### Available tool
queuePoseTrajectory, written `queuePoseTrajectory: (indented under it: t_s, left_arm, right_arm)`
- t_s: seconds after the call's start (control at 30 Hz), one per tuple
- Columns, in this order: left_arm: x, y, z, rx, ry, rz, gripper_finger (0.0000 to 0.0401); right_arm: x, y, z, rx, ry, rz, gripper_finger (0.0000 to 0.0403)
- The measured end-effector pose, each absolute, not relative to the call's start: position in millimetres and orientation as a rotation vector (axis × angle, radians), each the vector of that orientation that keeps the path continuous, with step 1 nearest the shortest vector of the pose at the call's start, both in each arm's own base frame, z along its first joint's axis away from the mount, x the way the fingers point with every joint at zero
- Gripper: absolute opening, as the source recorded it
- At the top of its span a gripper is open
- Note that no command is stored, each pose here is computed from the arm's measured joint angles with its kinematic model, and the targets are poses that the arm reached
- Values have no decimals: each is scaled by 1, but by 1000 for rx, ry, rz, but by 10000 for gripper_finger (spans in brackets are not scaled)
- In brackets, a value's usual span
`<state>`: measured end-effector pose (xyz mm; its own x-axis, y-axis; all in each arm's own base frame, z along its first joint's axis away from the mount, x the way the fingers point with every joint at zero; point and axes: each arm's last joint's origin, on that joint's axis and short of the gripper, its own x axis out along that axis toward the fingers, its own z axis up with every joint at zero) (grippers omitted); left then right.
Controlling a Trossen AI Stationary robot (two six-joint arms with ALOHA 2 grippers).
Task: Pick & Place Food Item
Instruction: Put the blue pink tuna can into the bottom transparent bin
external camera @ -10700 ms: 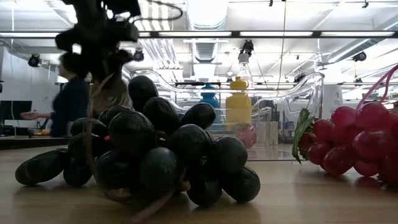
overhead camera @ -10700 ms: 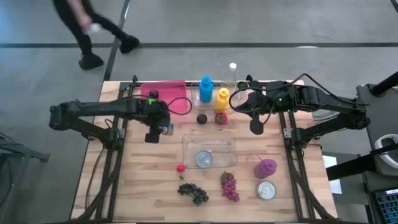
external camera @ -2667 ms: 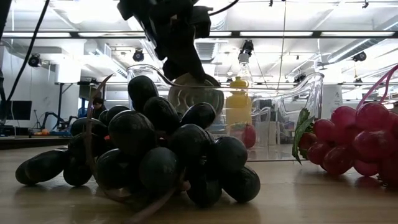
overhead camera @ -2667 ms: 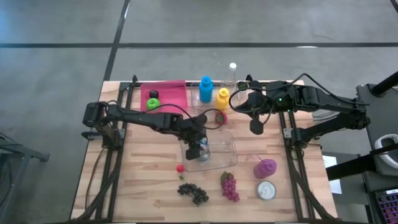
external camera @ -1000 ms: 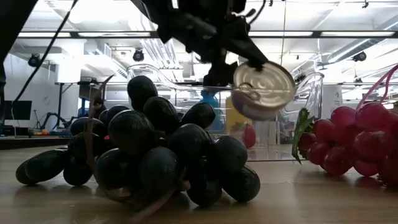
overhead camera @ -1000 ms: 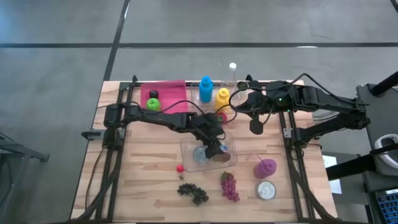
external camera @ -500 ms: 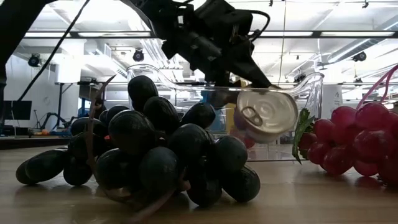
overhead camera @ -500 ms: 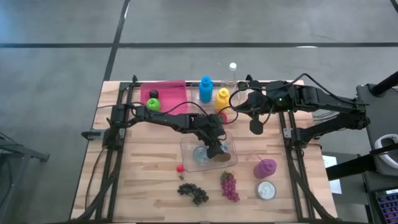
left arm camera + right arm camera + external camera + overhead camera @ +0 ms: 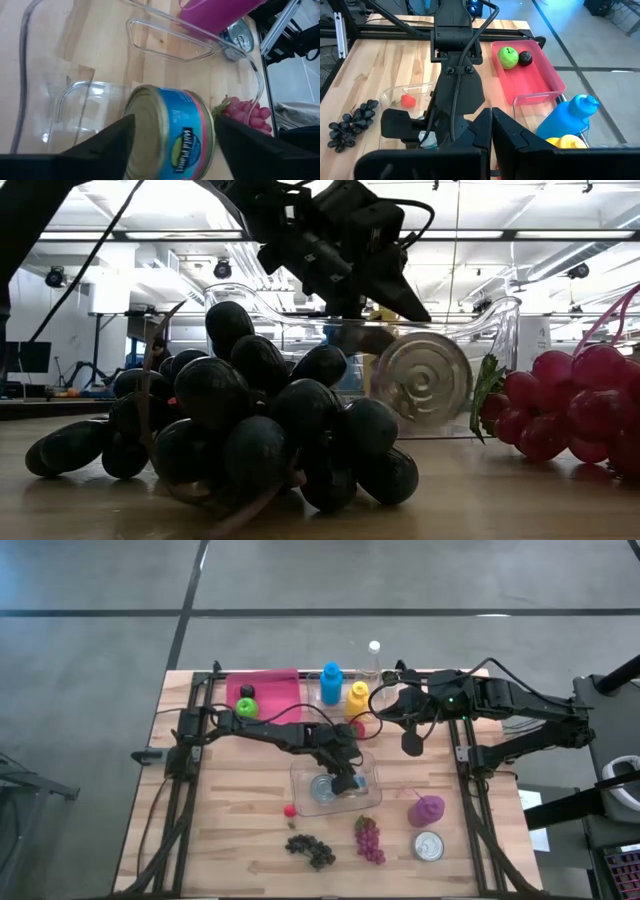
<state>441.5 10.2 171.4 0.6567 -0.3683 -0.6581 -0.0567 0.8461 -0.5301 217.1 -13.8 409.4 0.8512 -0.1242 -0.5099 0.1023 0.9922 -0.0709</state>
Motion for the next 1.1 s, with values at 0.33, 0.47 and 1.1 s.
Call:
queuePoseTrajectory:
  t_s: [0.33,0.47,1.1]
  left_arm:
    - [441,15,172,-491,839,-147,392]
    - [440,17,175,-450,835,-124,374]
    - [437,17,199,-403,795,-108,355]
  right_arm:
    - [217,-14,409,-40,540,-120,8]
    - [217,-14,409,-40,541,-120,8]
    - [217,-14,409,-41,540,-120,8]
